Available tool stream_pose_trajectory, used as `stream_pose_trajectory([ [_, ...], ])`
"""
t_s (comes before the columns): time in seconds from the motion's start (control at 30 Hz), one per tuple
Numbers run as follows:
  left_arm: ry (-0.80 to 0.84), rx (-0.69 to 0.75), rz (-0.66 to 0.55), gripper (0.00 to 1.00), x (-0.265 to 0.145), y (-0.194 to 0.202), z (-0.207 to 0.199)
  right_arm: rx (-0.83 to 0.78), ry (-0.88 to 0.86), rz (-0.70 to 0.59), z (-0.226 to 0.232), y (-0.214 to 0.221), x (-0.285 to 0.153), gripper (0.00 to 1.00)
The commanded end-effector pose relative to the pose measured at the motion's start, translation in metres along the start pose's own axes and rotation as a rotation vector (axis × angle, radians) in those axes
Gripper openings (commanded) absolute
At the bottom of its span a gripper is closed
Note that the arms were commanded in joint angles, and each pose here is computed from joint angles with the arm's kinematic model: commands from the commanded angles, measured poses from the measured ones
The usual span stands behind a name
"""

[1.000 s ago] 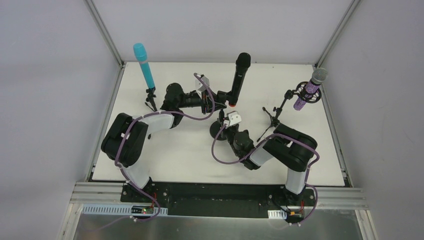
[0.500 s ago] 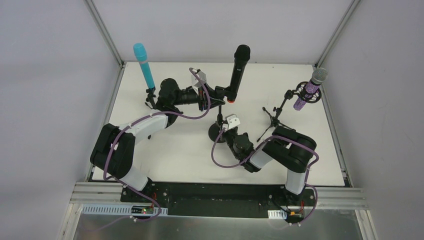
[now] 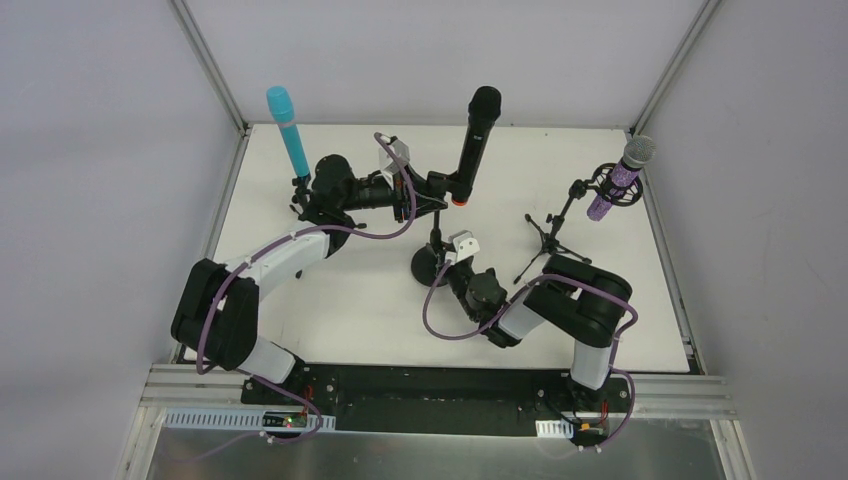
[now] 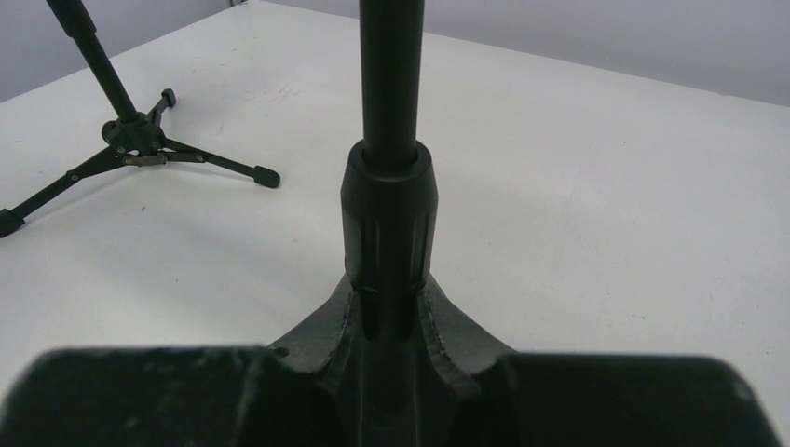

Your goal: Attach the microphones to the stand

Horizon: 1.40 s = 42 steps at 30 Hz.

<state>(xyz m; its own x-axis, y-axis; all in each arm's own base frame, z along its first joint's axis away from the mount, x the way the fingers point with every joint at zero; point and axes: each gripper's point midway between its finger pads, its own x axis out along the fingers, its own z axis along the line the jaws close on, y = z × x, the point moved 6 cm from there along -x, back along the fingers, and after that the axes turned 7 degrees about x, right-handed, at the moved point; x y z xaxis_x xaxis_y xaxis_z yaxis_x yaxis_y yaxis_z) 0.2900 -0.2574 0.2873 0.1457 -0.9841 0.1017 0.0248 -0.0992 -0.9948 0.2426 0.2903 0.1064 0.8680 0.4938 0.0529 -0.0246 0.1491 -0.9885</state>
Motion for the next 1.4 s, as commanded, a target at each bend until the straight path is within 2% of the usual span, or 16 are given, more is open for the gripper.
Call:
stream_pose_trajectory([
  [0.0,0.017,0.246,-0.216,0.0,-0.002,-0.096,-0.021,-0.029,-0.022,0.061,-0.001,0.014,-0.009,0.0],
  [0.4,0.037,0.258,-0.257,0.0,-0.007,-0.123,-0.033,-0.078,-0.032,0.089,0.002,0.024,-0.016,0.0],
  [0.63,0.036,0.229,-0.212,0.0,-0.004,-0.099,-0.026,-0.076,-0.028,0.078,0.003,0.02,-0.018,0.02],
  [0.73,0.035,0.22,-0.205,0.0,-0.003,-0.092,-0.024,-0.071,-0.015,0.063,0.003,0.014,-0.02,0.16],
  [0.93,0.051,0.179,-0.187,0.0,0.0,-0.073,-0.019,-0.038,-0.026,0.005,0.005,-0.012,-0.027,0.6],
  [1.03,0.064,0.172,-0.175,0.0,0.002,-0.065,-0.018,-0.007,-0.043,-0.036,0.007,-0.029,-0.031,0.77],
  [1.17,0.058,0.172,-0.16,0.0,0.003,-0.053,-0.013,0.027,-0.05,-0.085,0.007,-0.048,-0.039,0.92],
  [1.37,0.05,0.154,-0.138,0.0,0.009,-0.032,-0.005,0.081,-0.043,-0.088,-0.002,-0.053,-0.059,0.97],
])
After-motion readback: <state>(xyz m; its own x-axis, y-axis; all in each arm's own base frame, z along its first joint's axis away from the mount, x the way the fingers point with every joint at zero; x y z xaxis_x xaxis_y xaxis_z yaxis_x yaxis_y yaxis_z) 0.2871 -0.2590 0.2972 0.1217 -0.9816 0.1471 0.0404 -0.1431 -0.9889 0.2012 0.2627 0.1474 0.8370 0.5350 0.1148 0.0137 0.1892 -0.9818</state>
